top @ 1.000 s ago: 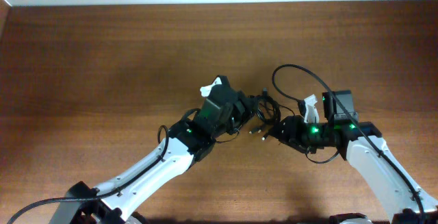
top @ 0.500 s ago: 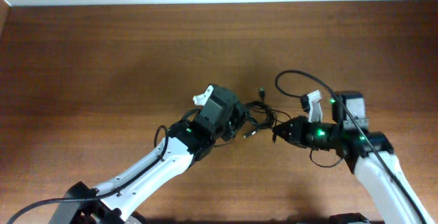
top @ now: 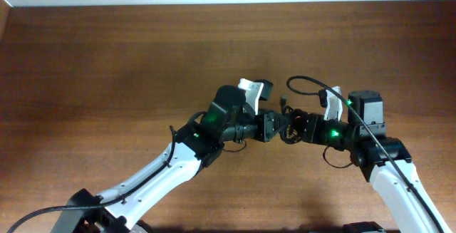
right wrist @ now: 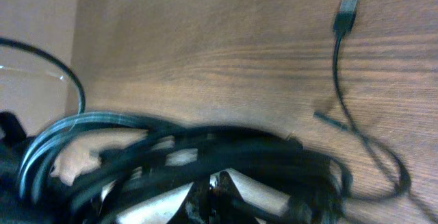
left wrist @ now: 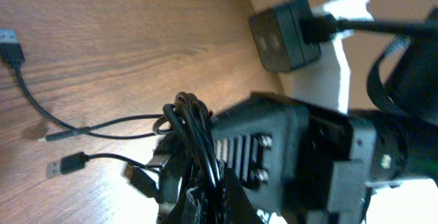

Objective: Untangle cables

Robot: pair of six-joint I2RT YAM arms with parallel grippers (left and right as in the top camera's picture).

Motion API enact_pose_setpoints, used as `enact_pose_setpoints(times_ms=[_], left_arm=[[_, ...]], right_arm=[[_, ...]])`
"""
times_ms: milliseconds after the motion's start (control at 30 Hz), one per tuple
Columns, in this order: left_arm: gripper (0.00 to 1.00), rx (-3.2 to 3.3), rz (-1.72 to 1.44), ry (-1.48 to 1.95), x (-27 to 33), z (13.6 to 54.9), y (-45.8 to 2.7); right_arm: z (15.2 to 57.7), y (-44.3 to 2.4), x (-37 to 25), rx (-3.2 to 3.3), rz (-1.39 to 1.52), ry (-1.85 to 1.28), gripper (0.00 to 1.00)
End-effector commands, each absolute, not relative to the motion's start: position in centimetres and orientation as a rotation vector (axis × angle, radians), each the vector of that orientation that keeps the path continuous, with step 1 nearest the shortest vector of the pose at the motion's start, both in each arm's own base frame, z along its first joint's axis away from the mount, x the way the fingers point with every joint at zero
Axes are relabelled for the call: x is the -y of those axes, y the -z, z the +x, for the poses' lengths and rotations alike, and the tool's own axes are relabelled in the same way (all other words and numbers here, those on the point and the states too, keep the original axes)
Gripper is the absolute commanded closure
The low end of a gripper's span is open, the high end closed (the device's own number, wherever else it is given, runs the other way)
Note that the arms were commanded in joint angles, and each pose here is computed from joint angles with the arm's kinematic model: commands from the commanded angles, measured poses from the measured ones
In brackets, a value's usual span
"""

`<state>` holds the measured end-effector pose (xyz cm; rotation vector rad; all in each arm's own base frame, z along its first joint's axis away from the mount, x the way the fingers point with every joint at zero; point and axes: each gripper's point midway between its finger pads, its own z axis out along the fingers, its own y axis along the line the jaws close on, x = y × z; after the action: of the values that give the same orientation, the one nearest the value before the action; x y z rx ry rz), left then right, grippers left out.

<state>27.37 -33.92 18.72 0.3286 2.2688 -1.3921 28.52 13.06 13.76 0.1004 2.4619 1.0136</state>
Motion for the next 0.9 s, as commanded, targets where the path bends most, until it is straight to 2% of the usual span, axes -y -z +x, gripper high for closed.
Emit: enact_pose_setpoints(times_ms=[0,100,167,200,233,300,367,433,467,500,600,667,733,767,800,867], left_arm=[[1.0,-2.191,0.527,1.484,34.8,25.3,-20.6],[1.0,-2.154,0.527,1.536,35.2,25.2,-21.7],[1.0,-2.205,0.224,1.546,34.8,27.5,-22.0],[1.0,-2.249,-0.043,1.556,34.2,28.9,-21.7],[1.0,-2.25,-0.203,1.542,33.7,30.0,-21.5],[1.0,-2.253,-0.448,1.474,32.4,31.6,-20.5],[1.0,-2.283,-0.767,1.37,30.5,32.4,-18.0],[0.95,-2.3,-1.047,1.317,29.2,32.2,-16.1],[0.94,-2.302,-1.188,1.288,28.6,31.9,-15.1],[0.98,-2.302,-1.337,1.229,27.7,31.4,-13.8],[1.0,-2.27,-1.623,0.935,23.9,29.8,-10.2],[1.0,-2.249,-1.672,0.635,19.9,28.3,-7.9],[1.0,-2.262,-1.678,0.594,19.5,27.9,-7.5],[1.0,-2.245,-1.707,0.6,19.5,27.9,-7.5],[1.0,-2.249,-1.712,0.608,19.7,27.8,-7.5],[1.0,-2.27,-1.715,0.646,20.3,27.8,-7.6]], right_arm=[[29.6,-14.1,-12.7,-2.425,0.081,-0.958,0.96],[29.5,-14.1,-12.8,-2.426,0.08,-0.96,0.96],[28.9,-13.5,-12.7,-2.465,0.098,-0.966,0.96],[28.5,-13.3,-12.7,-2.486,0.109,-0.967,0.95],[28.3,-13.3,-12.8,-2.488,0.105,-0.982,0.9],[28.0,-13.7,-13.4,-2.48,0.074,-1.034,0.78],[27.9,-13.9,-13.6,-2.473,0.065,-1.049,0.49],[27.7,-15.0,-13.6,-2.436,0.044,-1.049,0.36],[27.7,-15.6,-13.6,-2.415,0.033,-1.047,0.3],[27.5,-16.2,-13.6,-2.396,0.024,-1.044,0.25],[25.6,-15.6,-13.2,-2.467,0.066,-1.037,0.22],[23.3,-14.0,-13.0,-2.594,0.135,-1.049,0.21],[21.4,-12.9,-12.8,-2.69,0.192,-1.056,0.21],[20.5,-12.6,-12.9,-2.731,0.212,-1.074,0.23],[19.4,-12.6,-13.9,-2.758,0.153,-1.145,0.34],[18.4,-11.8,-15.4,-2.794,0.081,-1.199,0.34]])
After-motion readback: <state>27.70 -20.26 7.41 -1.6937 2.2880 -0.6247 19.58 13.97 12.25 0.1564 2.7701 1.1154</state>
